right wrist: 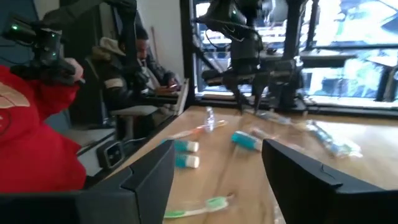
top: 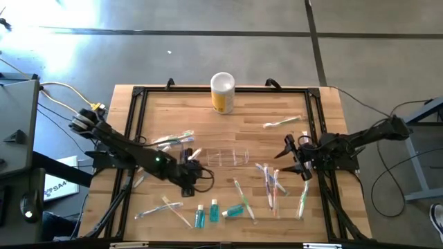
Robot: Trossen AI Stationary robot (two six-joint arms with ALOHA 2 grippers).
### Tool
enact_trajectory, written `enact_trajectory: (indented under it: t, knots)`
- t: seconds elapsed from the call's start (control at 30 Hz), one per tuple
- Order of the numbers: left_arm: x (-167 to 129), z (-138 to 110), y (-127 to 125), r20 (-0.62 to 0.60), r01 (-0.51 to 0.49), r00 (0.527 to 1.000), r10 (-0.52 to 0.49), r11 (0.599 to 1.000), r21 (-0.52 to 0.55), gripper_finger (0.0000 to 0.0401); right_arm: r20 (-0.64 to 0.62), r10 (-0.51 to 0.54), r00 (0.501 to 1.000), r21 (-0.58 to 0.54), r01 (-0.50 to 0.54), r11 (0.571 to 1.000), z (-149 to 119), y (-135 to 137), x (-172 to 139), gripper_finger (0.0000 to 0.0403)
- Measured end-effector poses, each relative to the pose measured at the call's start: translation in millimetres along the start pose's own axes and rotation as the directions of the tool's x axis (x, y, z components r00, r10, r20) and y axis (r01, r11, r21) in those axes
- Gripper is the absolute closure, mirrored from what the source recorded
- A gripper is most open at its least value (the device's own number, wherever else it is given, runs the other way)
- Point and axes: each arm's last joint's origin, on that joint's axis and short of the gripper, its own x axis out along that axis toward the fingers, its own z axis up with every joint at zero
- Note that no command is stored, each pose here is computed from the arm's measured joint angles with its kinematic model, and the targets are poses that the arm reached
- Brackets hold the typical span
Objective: Pick & Place toothbrushing station
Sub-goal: Put the blue mouthwash into the middle part of the transparent organizer
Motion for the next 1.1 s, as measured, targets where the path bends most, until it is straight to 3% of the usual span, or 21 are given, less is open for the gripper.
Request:
enact_trajectory:
  t: [0.17, 0.33, 0.43, 0.63, 0.83, 1.1]
  knots:
    - [-1.4, -4.5, -1.2, -0.117, -0.115, 0.989, 0.093, 0.972, -0.204, 0.0283, -0.024, 0.048, 0.999, 0.008, -0.048, 0.999, -2.6, 6.0, 2.0, 0.0169]
    - [4.6, -12.9, 1.5, -0.134, -0.170, 0.984, 0.118, 0.854, -0.493, 0.0283, -0.041, 0.091, 0.995, 0.075, -0.088, 0.993, -4.4, 11.5, 3.2, 0.0169]
    - [5.7, -11.7, 0.1, -0.115, -0.153, 0.988, 0.105, 0.795, -0.587, 0.0283, -0.049, 0.115, 0.992, 0.088, -0.110, 0.990, -5.4, 14.6, 3.6, 0.0169]
    - [9.7, -11.5, -2.2, -0.112, -0.149, 0.989, 0.100, 0.717, -0.681, 0.0283, -0.069, 0.157, 0.985, 0.092, -0.151, 0.984, -7.5, 20.6, 4.6, 0.0169]
    - [32.0, -20.3, -11.0, -0.198, -0.206, 0.976, 0.088, 0.658, -0.725, 0.0283, -0.091, 0.197, 0.976, 0.096, -0.188, 0.977, -9.9, 26.0, 5.2, 0.0169]
    - [45.4, -20.5, -5.4, -0.239, -0.254, 0.965, 0.109, 0.617, -0.744, 0.0283, -0.095, 0.205, 0.974, 0.094, -0.196, 0.976, -10.6, 30.4, 5.2, 0.0169]
